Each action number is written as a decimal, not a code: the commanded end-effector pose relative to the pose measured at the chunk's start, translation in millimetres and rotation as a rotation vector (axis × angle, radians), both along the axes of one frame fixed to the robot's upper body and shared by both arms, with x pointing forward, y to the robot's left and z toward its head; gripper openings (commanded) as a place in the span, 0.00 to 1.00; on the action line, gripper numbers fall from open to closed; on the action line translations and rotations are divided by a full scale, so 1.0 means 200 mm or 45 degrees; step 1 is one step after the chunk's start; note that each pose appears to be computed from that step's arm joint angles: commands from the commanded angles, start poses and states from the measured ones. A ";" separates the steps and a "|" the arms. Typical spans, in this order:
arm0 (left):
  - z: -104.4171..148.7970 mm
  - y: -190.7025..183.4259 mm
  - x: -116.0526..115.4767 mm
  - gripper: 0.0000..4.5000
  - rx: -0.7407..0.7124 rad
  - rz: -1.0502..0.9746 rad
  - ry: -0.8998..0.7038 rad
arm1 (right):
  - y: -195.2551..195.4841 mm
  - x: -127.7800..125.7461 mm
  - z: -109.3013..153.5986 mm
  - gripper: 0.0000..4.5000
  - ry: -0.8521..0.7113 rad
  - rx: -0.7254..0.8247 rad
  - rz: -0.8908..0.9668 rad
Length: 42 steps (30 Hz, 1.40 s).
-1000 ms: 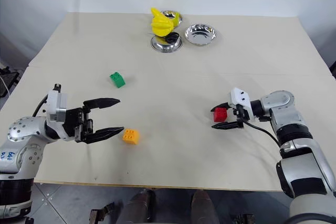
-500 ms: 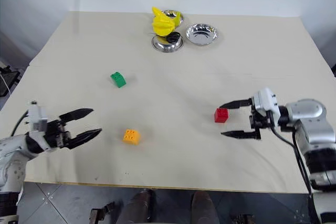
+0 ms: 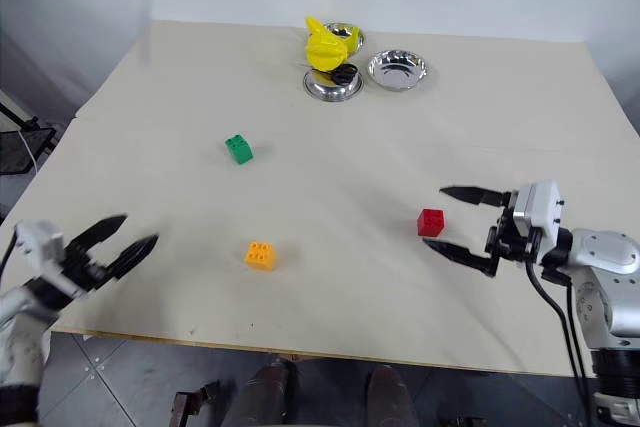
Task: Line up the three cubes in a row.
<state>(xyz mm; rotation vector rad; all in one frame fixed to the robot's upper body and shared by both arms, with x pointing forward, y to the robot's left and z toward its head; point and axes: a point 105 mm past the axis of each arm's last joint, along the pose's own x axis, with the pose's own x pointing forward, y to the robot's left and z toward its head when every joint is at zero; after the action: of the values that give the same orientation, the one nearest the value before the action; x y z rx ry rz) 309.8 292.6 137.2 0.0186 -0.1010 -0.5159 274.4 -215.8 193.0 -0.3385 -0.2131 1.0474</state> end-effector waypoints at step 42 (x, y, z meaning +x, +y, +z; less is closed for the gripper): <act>0.21 -0.82 0.45 0.33 0.303 -0.894 -0.088 | -0.13 -0.21 0.01 1.00 0.028 0.028 -0.325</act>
<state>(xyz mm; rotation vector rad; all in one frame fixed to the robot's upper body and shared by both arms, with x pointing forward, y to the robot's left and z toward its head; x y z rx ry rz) 409.1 143.3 156.1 0.1668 -0.0317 -1.0830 240.3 -236.1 180.4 -0.2852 -0.1284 0.7988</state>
